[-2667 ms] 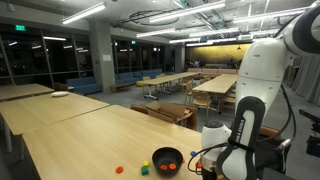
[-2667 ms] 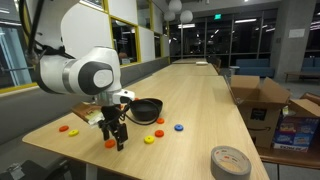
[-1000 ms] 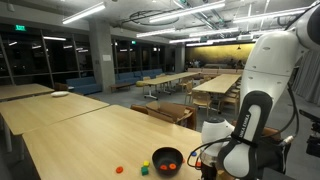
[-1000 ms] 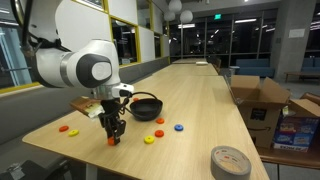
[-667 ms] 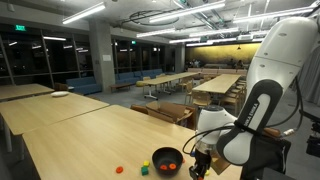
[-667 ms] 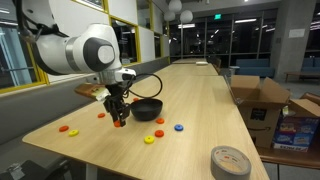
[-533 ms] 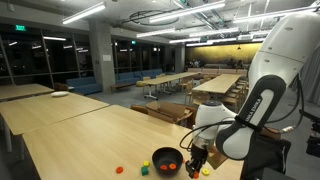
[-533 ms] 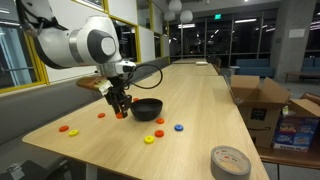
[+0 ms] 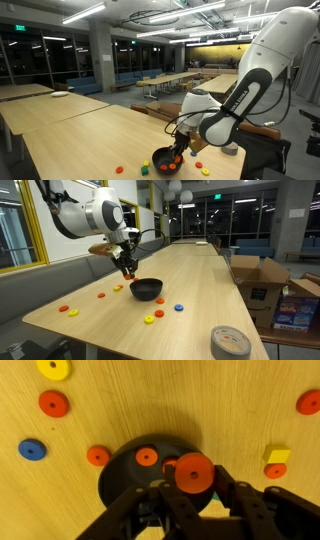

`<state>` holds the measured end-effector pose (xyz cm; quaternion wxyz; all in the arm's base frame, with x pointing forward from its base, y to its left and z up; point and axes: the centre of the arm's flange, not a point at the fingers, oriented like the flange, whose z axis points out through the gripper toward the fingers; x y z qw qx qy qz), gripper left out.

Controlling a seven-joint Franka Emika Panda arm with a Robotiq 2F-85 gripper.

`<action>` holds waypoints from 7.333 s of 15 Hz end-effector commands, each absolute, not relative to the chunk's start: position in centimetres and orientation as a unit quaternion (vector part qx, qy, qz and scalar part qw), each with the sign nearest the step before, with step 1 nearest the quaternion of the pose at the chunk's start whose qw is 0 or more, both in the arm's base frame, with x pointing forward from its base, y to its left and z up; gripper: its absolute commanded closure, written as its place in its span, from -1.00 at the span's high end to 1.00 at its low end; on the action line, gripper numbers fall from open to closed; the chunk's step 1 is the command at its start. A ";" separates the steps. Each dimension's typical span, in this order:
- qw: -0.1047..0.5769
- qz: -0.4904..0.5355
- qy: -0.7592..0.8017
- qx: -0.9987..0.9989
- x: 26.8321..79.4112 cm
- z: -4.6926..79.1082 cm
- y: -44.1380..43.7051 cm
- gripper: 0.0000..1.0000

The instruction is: Put the orange objects around the table in the black bowl

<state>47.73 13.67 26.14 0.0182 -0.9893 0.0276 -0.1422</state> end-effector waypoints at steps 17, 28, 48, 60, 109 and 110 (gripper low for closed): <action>-0.021 -0.114 -0.011 -0.993 58.8 19.4 17.1 1.00; 0.003 -0.165 -0.071 -0.984 53.1 27.4 24.4 1.00; 0.017 -0.063 -0.170 -0.983 46.6 20.1 35.7 1.00; 0.007 -0.031 -0.138 -0.990 51.8 14.3 35.3 1.00; -0.047 -0.110 0.022 -0.993 64.3 20.0 15.7 0.28; -0.050 -0.107 0.024 -0.993 64.3 19.5 15.6 0.40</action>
